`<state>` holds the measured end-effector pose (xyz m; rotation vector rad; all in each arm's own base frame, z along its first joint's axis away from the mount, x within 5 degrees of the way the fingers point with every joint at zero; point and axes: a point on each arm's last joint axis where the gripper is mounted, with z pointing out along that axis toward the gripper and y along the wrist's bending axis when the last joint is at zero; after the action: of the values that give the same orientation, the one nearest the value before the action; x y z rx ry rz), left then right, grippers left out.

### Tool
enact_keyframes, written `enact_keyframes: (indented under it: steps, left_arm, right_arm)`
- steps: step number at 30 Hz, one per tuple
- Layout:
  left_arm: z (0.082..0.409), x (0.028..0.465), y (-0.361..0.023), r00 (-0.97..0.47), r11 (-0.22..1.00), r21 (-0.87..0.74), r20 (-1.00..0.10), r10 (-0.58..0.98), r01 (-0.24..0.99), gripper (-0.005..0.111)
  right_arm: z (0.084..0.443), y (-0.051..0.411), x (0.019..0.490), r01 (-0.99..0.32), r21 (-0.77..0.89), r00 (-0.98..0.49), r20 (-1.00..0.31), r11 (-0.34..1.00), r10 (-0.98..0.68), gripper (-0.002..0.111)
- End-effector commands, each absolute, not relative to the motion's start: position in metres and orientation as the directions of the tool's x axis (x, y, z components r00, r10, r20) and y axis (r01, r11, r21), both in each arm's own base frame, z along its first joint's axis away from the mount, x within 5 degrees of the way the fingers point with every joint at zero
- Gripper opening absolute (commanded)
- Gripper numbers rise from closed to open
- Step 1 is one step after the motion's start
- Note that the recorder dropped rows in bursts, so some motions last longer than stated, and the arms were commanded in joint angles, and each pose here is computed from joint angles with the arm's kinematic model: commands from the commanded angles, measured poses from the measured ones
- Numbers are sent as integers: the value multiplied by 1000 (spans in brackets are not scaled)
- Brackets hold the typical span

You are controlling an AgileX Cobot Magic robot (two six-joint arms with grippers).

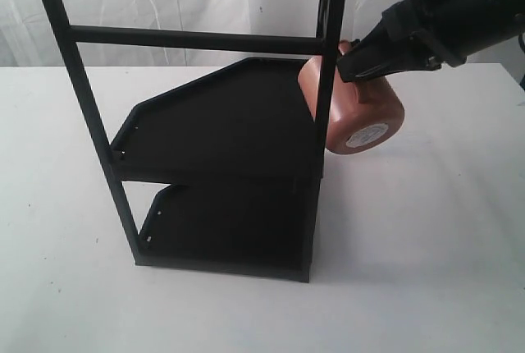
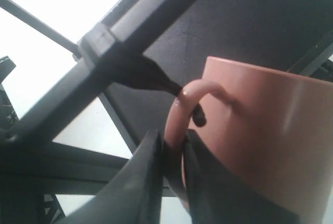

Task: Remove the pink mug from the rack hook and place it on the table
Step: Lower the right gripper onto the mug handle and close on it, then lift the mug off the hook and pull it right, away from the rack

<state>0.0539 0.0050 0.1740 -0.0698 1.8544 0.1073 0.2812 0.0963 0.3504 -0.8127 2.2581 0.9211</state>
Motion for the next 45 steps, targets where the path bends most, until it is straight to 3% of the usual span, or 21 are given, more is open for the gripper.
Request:
enact_keyframes:
  steps: [1, 4, 30, 45]
  left_arm:
    - [174, 54, 4, -276, 995, 29, -961, 1, -98, 0]
    - [174, 54, 4, -276, 995, 29, -961, 1, -98, 0]
    - [174, 54, 4, -276, 995, 29, -961, 1, -98, 0]
    - [174, 54, 4, -276, 995, 29, -961, 1, -98, 0]
  right_arm:
    - [352, 97, 281, -708, 411, -655, -687, 574, -316, 7]
    - [352, 97, 281, -709, 412, -655, -685, 572, -318, 0]
    - [367, 94, 266, -737, 354, -611, -715, 576, -341, 0]
    - [373, 82, 252, -700, 263, -630, -665, 664, -400, 0]
